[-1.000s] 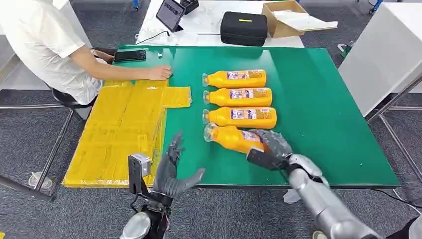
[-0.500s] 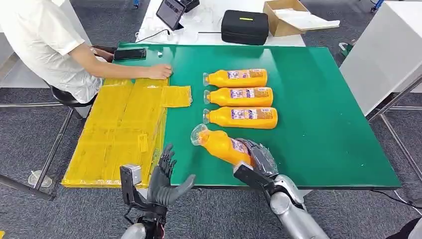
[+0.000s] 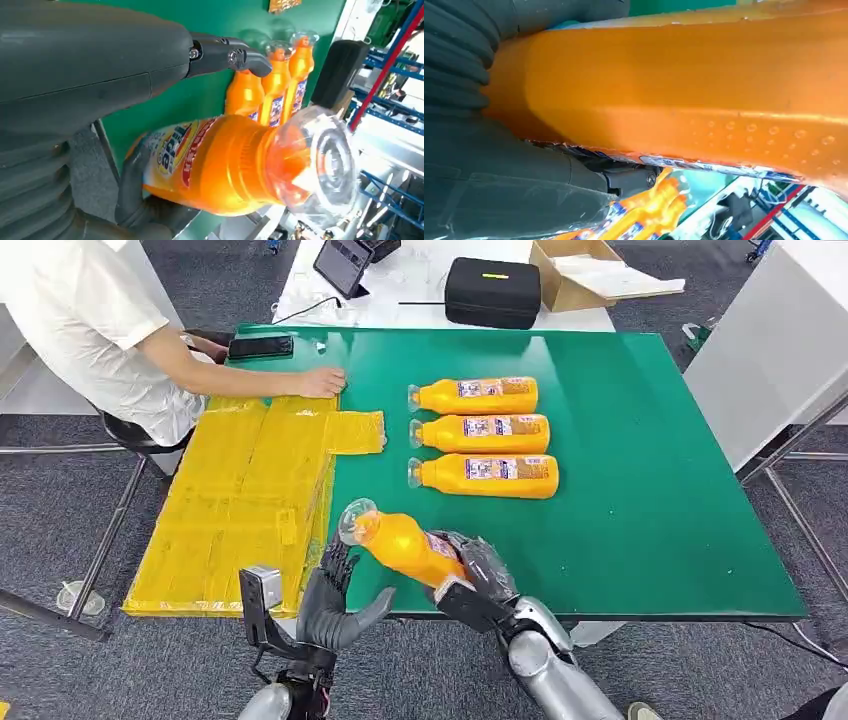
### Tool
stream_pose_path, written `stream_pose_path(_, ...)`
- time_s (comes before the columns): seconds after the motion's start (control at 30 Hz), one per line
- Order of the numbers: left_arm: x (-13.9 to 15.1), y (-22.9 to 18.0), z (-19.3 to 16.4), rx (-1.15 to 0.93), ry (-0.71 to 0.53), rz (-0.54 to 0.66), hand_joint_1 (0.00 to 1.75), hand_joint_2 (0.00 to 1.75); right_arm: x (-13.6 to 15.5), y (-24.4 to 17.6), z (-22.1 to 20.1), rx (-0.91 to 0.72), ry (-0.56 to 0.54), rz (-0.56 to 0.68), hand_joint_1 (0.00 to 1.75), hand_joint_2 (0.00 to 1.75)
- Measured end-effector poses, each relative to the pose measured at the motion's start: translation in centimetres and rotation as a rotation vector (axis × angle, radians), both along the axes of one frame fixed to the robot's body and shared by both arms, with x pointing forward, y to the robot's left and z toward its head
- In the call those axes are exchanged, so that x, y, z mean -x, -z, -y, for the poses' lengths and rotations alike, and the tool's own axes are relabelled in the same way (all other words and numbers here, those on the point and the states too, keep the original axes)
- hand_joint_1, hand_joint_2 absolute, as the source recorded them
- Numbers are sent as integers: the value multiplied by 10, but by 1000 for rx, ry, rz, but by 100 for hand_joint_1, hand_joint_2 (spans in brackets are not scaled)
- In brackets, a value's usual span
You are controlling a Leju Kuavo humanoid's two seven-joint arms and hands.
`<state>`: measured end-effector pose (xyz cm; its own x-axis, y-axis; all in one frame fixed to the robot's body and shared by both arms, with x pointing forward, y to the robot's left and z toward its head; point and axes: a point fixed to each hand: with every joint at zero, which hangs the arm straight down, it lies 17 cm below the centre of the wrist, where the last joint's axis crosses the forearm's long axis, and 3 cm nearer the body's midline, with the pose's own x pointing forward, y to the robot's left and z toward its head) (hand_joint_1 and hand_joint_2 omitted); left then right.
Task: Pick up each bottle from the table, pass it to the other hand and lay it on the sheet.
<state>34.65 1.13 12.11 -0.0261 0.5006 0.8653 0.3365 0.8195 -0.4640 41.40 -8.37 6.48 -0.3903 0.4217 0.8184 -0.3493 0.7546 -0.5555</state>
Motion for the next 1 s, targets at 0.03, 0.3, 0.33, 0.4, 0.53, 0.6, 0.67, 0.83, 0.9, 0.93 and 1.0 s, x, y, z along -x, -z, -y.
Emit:
stream_pose_path(0.03,1,0,2,11,15,-5,0,175,1,-1,-5,-10,-15,-4,175,175)
stream_pose_path(0.3,3,4,14,77,109,-59,0,175,15,-17,-52,-89,-130,-22,175,175)
stream_pose_path(0.33,3,5,14,77,110,-63,0,175,15,-18,-54,-91,-134,-21,175,175)
stream_pose_path(0.4,2,7,14,80,110,-69,0,175,15,-20,-57,-91,-142,-18,175,175)
stream_pose_path(0.53,1,10,14,78,109,-77,0,175,17,-21,-63,-88,-163,-17,175,175)
stream_pose_path(0.6,-1,8,15,100,118,-84,0,175,20,-22,-70,-89,-191,-21,175,175)
stream_pose_path(0.67,-4,5,15,109,122,-81,0,175,24,-22,-78,-79,-220,-22,175,175)
stream_pose_path(0.83,-9,2,12,113,98,-67,0,175,23,-22,-86,-49,-234,-17,155,175)
stream_pose_path(0.9,-11,1,9,115,75,-65,0,175,22,-22,-88,-32,-238,-8,175,175)
stream_pose_path(0.93,-12,0,8,119,69,-65,0,175,22,-23,-89,-28,-240,-7,175,175)
stream_pose_path(1.0,-15,0,4,120,52,-66,0,175,22,-23,-91,-21,-248,-10,175,175)
